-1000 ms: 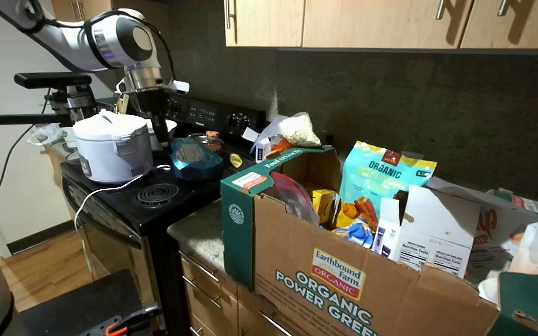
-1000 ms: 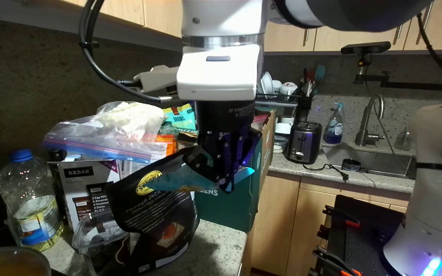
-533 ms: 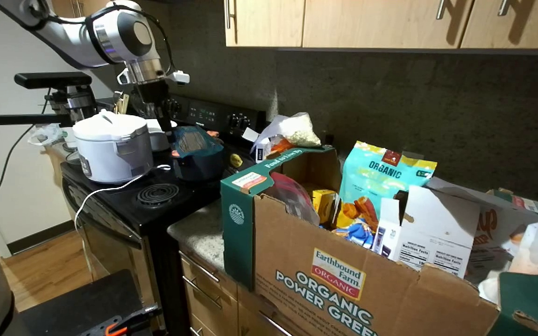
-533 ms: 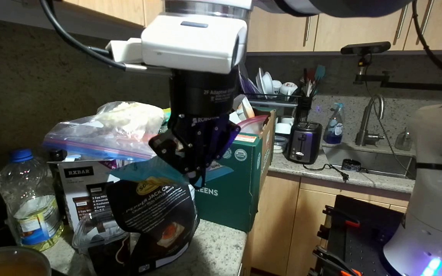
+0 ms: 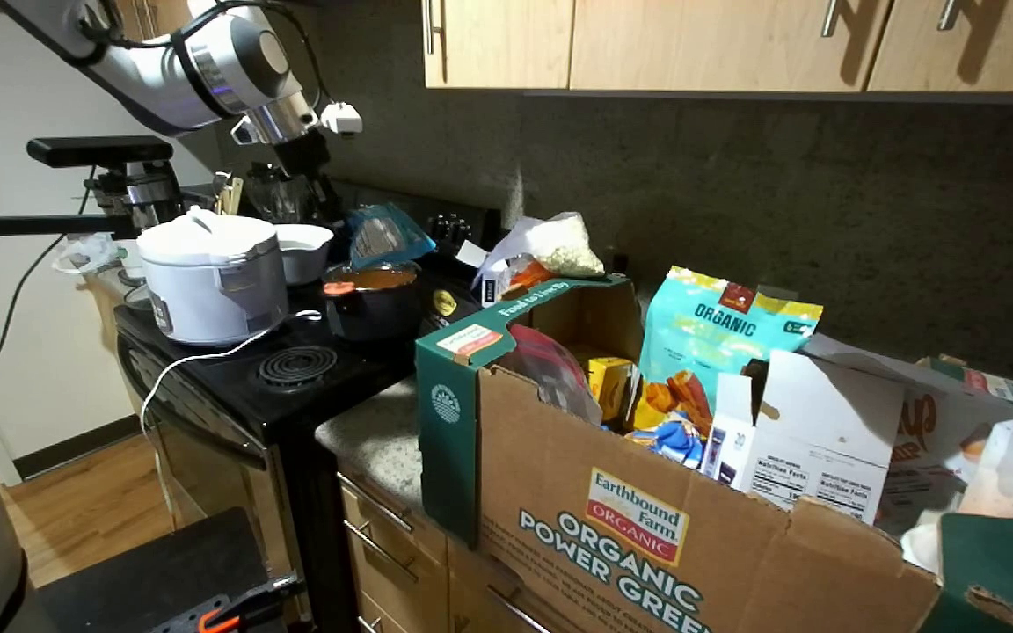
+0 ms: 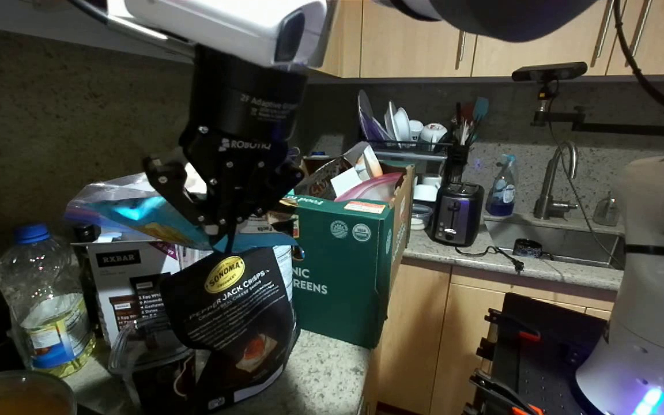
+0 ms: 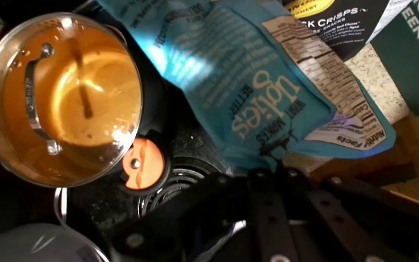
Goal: Take out two products out of the box and put them on the counter
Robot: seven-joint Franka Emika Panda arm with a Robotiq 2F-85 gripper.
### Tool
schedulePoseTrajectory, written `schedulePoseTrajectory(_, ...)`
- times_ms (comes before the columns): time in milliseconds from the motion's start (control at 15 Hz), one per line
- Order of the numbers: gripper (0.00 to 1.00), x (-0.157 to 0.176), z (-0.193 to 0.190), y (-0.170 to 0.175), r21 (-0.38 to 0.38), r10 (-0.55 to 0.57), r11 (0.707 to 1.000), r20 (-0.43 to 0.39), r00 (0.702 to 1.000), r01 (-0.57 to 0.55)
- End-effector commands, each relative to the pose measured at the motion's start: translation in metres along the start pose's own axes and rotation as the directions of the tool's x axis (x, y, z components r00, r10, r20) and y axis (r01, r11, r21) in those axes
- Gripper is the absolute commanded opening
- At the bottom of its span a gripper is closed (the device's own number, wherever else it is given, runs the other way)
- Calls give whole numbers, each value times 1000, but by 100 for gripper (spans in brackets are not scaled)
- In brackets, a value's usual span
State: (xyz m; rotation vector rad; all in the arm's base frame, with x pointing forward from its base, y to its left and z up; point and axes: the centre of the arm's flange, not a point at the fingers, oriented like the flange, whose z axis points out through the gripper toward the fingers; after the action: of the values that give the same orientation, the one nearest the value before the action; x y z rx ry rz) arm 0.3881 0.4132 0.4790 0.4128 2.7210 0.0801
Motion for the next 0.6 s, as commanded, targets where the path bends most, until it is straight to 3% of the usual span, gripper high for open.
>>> schedulePoseTrajectory(0,0,-22,8,21,-26,8,1000,68,998,-6)
schedulePoseTrajectory(267,0,-46,22,28,-10,1,1000,127,992,0)
schedulePoseTrajectory(533,0,-67,42,33,15,3,1000,129,992,-5)
